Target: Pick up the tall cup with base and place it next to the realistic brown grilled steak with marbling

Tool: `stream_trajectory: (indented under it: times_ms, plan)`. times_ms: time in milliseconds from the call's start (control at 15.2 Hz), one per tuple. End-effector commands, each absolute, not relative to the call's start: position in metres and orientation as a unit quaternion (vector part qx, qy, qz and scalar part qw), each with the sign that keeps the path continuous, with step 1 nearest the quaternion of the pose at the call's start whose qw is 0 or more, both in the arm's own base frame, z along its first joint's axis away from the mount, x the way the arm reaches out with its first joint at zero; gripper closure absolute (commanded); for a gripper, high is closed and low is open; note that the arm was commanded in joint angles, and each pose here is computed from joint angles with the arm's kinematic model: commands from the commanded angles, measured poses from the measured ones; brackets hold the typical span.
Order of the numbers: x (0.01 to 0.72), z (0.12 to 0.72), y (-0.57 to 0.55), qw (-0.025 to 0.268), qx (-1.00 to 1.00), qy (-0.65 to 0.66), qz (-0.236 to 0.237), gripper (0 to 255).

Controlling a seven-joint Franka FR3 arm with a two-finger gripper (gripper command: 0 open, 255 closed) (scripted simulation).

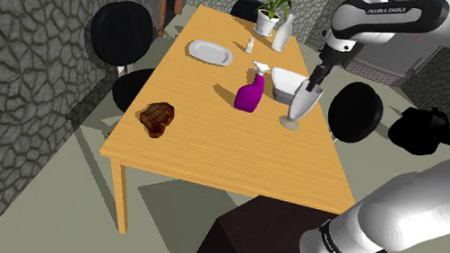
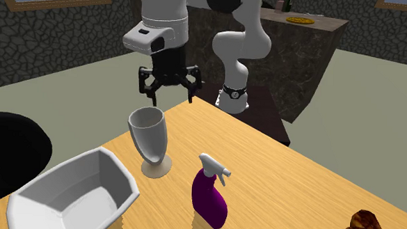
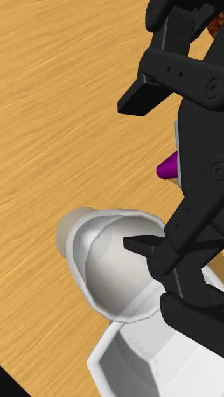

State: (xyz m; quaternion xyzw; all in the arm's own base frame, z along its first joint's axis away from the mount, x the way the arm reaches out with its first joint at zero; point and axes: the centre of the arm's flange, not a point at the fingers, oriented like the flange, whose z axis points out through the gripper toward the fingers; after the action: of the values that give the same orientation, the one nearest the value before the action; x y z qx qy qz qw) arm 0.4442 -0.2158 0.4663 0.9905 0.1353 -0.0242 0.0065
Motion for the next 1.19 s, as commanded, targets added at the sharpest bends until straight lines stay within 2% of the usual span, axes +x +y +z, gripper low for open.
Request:
stream_trajectory:
  times_ms: [0,594,1056,1122]
  plan:
    - [0.458,0.451,-0.237,0.006,0.989,0.143,-0.024,0]
    - [0.461,0.407,-0.244,0.006,0.989,0.145,-0.024,0]
    - [0.461,0.407,-0.244,0.006,0.989,0.145,-0.024,0]
    - [0.461,0.407,-0.244,0.006,0.989,0.145,-0.024,255]
